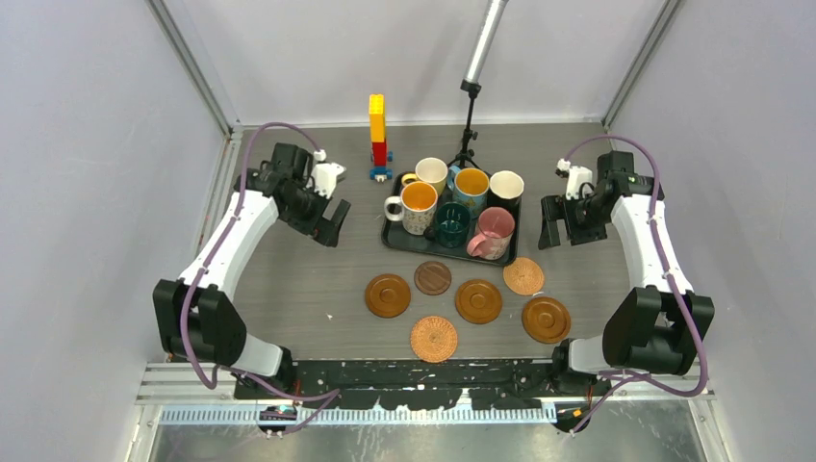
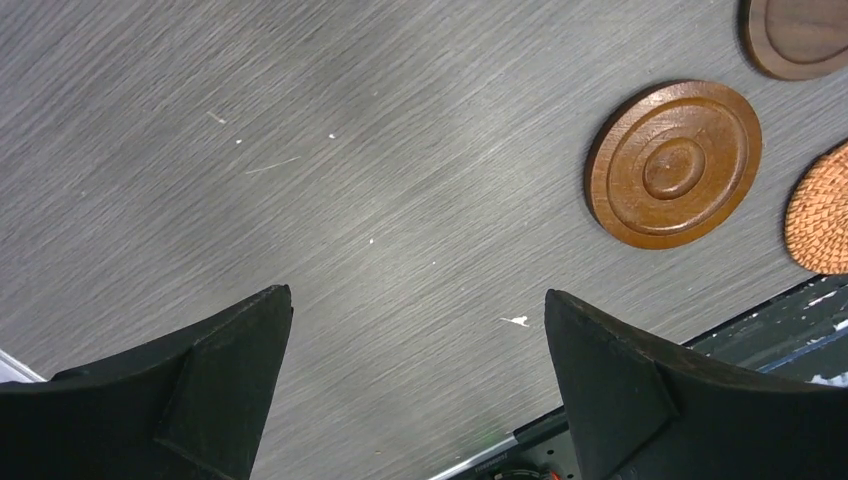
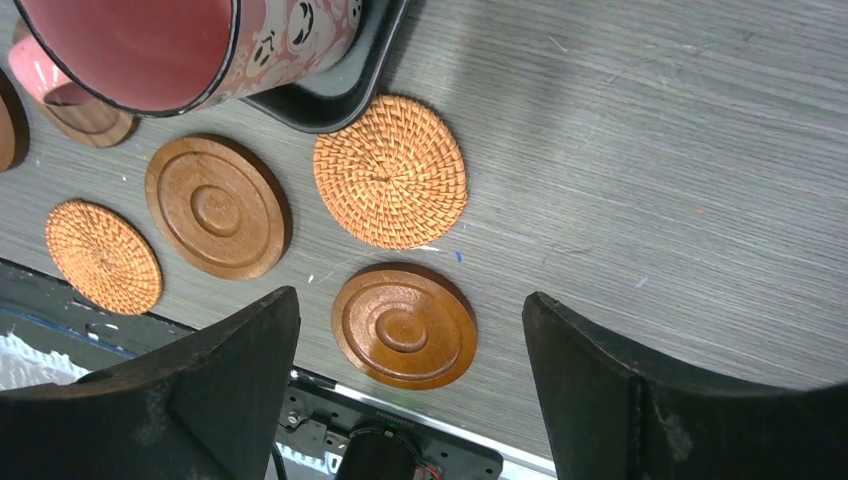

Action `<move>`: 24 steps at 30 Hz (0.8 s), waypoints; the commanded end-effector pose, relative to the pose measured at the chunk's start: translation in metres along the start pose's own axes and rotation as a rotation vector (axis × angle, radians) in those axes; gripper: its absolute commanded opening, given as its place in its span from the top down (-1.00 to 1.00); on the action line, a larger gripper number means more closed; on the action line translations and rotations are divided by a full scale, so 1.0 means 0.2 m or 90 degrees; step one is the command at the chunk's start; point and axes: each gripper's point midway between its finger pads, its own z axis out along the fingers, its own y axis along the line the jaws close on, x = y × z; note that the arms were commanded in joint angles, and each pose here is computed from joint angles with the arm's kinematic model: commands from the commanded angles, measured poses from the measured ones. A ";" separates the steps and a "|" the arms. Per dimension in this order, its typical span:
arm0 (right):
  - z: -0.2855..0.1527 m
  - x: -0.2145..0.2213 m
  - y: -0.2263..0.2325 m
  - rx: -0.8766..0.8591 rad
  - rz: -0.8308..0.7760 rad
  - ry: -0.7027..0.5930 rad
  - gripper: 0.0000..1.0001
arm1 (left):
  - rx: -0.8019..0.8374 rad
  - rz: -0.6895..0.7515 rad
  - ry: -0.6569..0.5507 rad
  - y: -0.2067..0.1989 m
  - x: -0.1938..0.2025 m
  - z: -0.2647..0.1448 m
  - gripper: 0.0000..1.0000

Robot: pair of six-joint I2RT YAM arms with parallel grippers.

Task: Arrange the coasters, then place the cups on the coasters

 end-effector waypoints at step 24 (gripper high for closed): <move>0.10 0.12 -0.10 0.036 -0.010 0.072 -0.72 | 0.075 0.334 -0.053 -0.73 0.07 0.50 -0.82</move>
